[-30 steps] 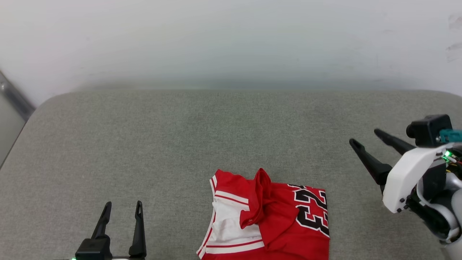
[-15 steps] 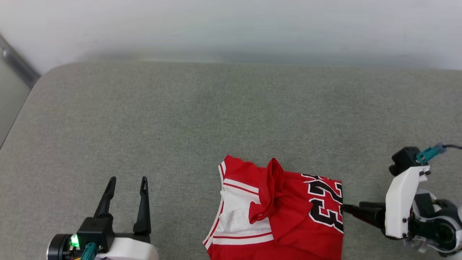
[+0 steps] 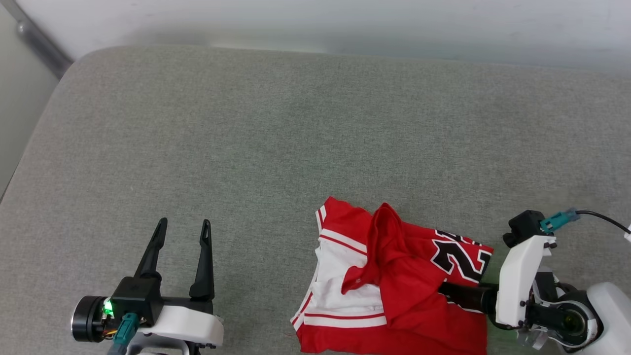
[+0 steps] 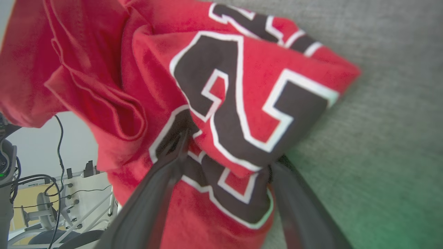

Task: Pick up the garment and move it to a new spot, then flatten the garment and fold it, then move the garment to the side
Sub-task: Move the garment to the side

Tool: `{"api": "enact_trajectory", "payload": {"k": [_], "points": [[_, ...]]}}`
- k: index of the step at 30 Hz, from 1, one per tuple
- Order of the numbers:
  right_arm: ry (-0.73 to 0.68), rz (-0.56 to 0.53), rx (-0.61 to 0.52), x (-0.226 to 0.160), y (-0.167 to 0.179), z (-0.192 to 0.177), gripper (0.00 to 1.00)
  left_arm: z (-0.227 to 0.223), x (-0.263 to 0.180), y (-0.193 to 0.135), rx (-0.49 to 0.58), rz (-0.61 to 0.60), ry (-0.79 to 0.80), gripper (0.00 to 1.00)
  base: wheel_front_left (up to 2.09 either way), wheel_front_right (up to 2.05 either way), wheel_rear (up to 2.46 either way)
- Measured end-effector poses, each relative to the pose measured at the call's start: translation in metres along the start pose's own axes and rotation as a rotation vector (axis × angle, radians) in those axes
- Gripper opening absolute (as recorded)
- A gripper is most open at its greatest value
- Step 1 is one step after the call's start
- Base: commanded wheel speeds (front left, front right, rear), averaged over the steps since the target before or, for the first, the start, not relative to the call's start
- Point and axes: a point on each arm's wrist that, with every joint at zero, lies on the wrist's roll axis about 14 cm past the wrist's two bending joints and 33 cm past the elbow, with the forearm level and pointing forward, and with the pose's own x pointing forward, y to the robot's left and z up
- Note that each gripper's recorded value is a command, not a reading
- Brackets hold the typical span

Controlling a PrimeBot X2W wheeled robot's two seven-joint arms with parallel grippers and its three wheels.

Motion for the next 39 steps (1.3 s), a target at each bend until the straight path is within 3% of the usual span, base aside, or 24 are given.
{"api": "enact_trajectory", "payload": {"k": [4, 5, 6, 11, 17, 18, 24, 34, 36, 37, 39], "points": [[0.029, 0.006, -0.016, 0.010, 0.004, -0.003, 1.00, -0.001, 0.001, 0.002, 0.003, 0.006, 0.002, 1.00, 0.00, 0.00, 0.00], [0.027, 0.005, -0.021, 0.012, 0.004, -0.004, 0.57, 0.000, 0.001, 0.002, 0.003, 0.008, 0.001, 1.00, 0.00, 0.00, 0.00], [0.026, 0.005, -0.027, 0.012, 0.005, -0.004, 0.00, 0.000, 0.000, 0.003, 0.004, 0.011, 0.001, 1.00, 0.00, 0.00, 0.00], [0.004, 0.019, -0.043, 0.012, 0.012, -0.004, 0.00, 0.003, -0.002, 0.004, 0.000, 0.018, -0.008, 1.00, 0.00, 0.00, 0.00], [-0.052, 0.036, -0.175, -0.006, 0.033, 0.009, 0.00, 0.008, -0.011, 0.004, -0.007, 0.021, -0.022, 1.00, 0.00, 0.00, 0.00], [-0.115, 0.003, -0.316, -0.040, 0.040, 0.029, 0.00, 0.011, -0.015, -0.005, -0.018, 0.001, -0.032, 1.00, 0.00, 0.00, 0.00], [-0.169, -0.098, -0.442, -0.092, 0.029, 0.044, 0.00, 0.013, -0.005, -0.026, -0.036, -0.059, -0.043, 1.00, 0.00, 0.00, 0.00], [-0.231, -0.418, -0.434, -0.180, -0.050, 0.064, 0.00, 0.006, 0.026, -0.073, -0.060, -0.186, -0.038, 1.00, 0.00, 0.00, 0.00], [-0.216, -0.501, -0.415, -0.194, -0.074, 0.067, 0.00, 0.002, 0.033, -0.081, -0.065, -0.208, -0.030, 1.00, 0.00, 0.00, 0.00], [-0.195, -0.627, -0.378, -0.216, -0.112, 0.071, 0.00, -0.006, 0.043, -0.088, -0.065, -0.228, -0.018, 1.00, 0.00, 0.00, 0.00], [-0.194, -0.725, -0.361, -0.236, -0.138, 0.078, 0.00, -0.013, 0.048, -0.092, -0.064, -0.243, -0.004, 1.00, 0.00, 0.00, 0.00]]}}
